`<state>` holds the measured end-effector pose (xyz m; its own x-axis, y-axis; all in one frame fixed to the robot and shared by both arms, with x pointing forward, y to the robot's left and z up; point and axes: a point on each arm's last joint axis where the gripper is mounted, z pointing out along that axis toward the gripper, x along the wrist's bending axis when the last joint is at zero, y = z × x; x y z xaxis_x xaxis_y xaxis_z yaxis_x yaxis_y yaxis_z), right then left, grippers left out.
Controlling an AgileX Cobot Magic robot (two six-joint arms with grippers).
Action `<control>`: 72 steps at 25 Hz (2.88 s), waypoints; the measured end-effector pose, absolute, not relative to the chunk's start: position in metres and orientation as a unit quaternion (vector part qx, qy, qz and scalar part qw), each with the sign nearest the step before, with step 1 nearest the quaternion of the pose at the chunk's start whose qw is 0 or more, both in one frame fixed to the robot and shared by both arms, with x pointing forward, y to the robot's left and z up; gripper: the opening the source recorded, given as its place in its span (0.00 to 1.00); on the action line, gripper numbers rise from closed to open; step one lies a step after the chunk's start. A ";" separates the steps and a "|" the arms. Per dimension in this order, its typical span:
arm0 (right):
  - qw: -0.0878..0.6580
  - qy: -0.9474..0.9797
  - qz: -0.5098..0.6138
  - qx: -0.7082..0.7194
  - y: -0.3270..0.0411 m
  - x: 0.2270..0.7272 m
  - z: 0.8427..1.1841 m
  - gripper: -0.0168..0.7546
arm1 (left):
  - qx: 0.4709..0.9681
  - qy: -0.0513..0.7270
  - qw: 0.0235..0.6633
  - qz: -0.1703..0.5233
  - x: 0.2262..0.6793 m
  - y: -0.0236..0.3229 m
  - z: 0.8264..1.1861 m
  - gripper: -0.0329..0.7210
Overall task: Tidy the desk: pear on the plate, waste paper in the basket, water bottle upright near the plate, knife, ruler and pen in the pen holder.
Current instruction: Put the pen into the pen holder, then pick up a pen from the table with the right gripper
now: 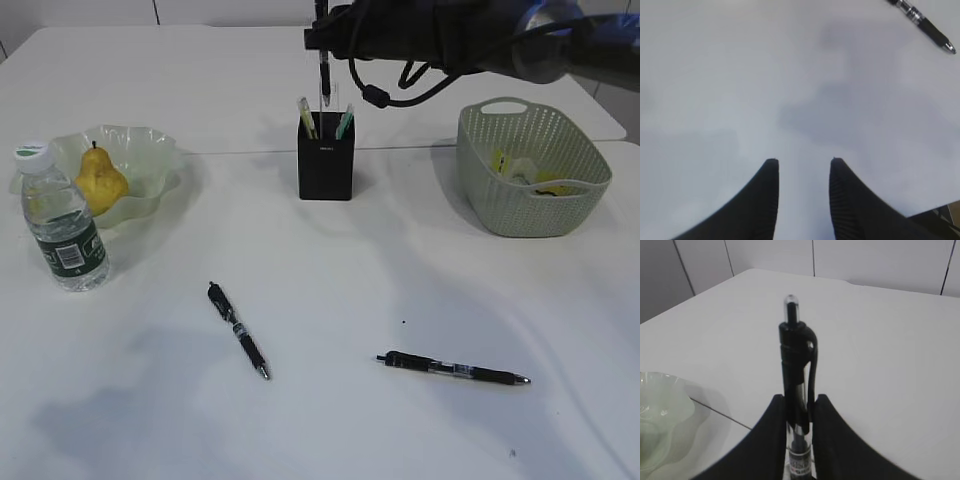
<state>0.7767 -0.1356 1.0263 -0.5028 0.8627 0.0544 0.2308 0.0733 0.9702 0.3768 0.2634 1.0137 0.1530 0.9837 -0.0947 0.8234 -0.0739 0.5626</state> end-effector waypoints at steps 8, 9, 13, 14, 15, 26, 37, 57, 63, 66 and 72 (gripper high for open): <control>0.276 0.675 0.539 0.423 -0.134 0.785 0.996 0.20 | 0.714 0.629 0.260 0.165 0.378 0.263 1.015 0.36; 0.275 0.675 0.537 0.425 -0.134 0.785 0.994 0.20 | 0.714 0.628 0.260 0.165 0.378 0.263 1.015 0.36; 0.269 0.672 0.537 0.433 -0.134 0.787 0.986 0.20 | 0.714 0.628 0.261 0.166 0.378 0.263 1.015 0.36; 0.266 0.672 0.537 0.435 -0.134 0.788 0.982 0.20 | 0.714 0.628 0.261 0.166 0.378 0.263 1.015 0.36; 0.263 0.671 0.537 0.438 -0.133 0.788 0.980 0.20 | 0.714 0.628 0.261 0.166 0.378 0.263 1.015 0.36; 0.257 0.666 0.538 0.448 -0.134 0.790 0.974 0.22 | 0.714 0.628 0.261 0.166 0.378 0.263 1.015 0.36; 0.256 0.664 0.540 0.450 -0.134 0.790 0.974 0.32 | 0.714 0.628 0.261 0.166 0.378 0.263 1.015 0.36; 0.161 0.724 0.540 0.398 -0.153 0.778 0.987 0.33 | 0.715 0.627 0.259 0.168 0.379 0.264 1.015 0.36; 0.115 0.756 0.477 0.434 -0.167 0.768 0.989 0.33 | 0.716 0.626 0.258 0.170 0.379 0.264 1.015 0.36; 0.105 0.768 0.447 0.447 -0.172 0.761 1.001 0.33 | 0.717 0.625 0.258 0.171 0.379 0.264 1.015 0.36; 0.089 0.796 0.399 0.447 -0.179 0.741 1.032 0.33 | 0.717 0.625 0.258 0.172 0.379 0.264 1.015 0.36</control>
<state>0.7408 -0.1785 1.0325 -0.5849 0.7824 0.2137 0.6398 0.2832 0.7144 0.3789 0.2642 1.0150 0.1609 0.9840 -0.0761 0.8067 -0.0867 0.5846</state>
